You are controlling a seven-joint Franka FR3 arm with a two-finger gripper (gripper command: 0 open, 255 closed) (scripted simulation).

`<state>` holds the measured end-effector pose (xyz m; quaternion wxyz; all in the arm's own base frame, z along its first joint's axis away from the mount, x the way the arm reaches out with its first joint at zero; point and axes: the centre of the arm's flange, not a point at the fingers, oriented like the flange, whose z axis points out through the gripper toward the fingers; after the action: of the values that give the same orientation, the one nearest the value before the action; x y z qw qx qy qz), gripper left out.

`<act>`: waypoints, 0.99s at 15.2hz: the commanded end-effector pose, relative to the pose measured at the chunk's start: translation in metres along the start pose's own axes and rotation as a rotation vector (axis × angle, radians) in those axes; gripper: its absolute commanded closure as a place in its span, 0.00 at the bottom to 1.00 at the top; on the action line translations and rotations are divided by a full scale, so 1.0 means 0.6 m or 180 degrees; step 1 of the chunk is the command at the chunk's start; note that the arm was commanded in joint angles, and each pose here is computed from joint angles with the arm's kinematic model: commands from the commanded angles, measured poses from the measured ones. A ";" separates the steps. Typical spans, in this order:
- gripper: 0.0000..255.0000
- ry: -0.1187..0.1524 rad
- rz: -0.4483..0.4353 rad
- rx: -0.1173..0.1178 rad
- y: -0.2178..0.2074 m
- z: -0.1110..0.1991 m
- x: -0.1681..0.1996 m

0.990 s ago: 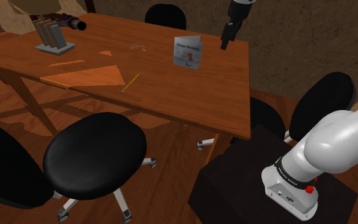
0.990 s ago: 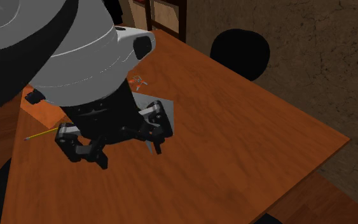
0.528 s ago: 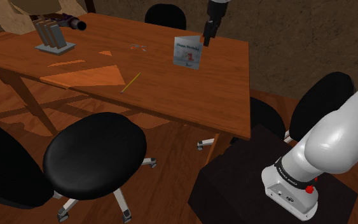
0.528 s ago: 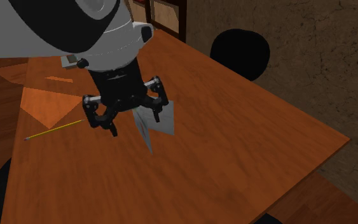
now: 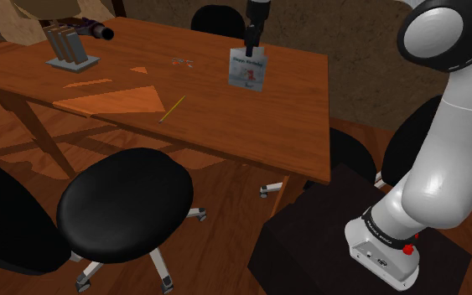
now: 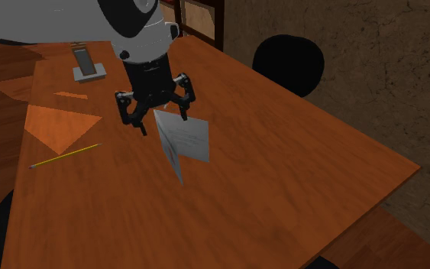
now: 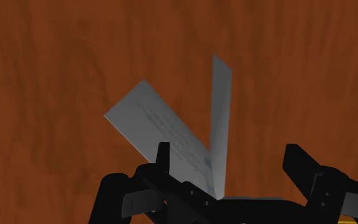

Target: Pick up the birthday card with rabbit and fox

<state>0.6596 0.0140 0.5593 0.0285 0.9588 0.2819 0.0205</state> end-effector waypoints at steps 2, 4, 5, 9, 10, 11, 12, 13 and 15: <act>0.00 -0.0001 -0.0033 0.0007 0.001 0.016 0.016; 0.00 -0.0001 -0.0034 0.0007 0.000 0.033 0.016; 0.00 -0.0001 -0.0034 0.0007 -0.001 0.042 0.015; 0.00 -0.0001 -0.0033 0.0007 -0.002 0.065 0.015; 1.00 -0.0001 -0.0033 0.0007 -0.002 0.066 0.015; 1.00 -0.0001 -0.0034 0.0007 -0.002 0.066 0.015; 1.00 -0.0001 -0.0033 0.0007 -0.002 0.066 0.015; 1.00 -0.0001 -0.0033 0.0007 -0.002 0.066 0.015; 1.00 -0.0001 -0.0033 0.0007 -0.002 0.066 0.015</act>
<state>0.6686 0.0186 0.5204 0.0274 0.9573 0.2872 0.0202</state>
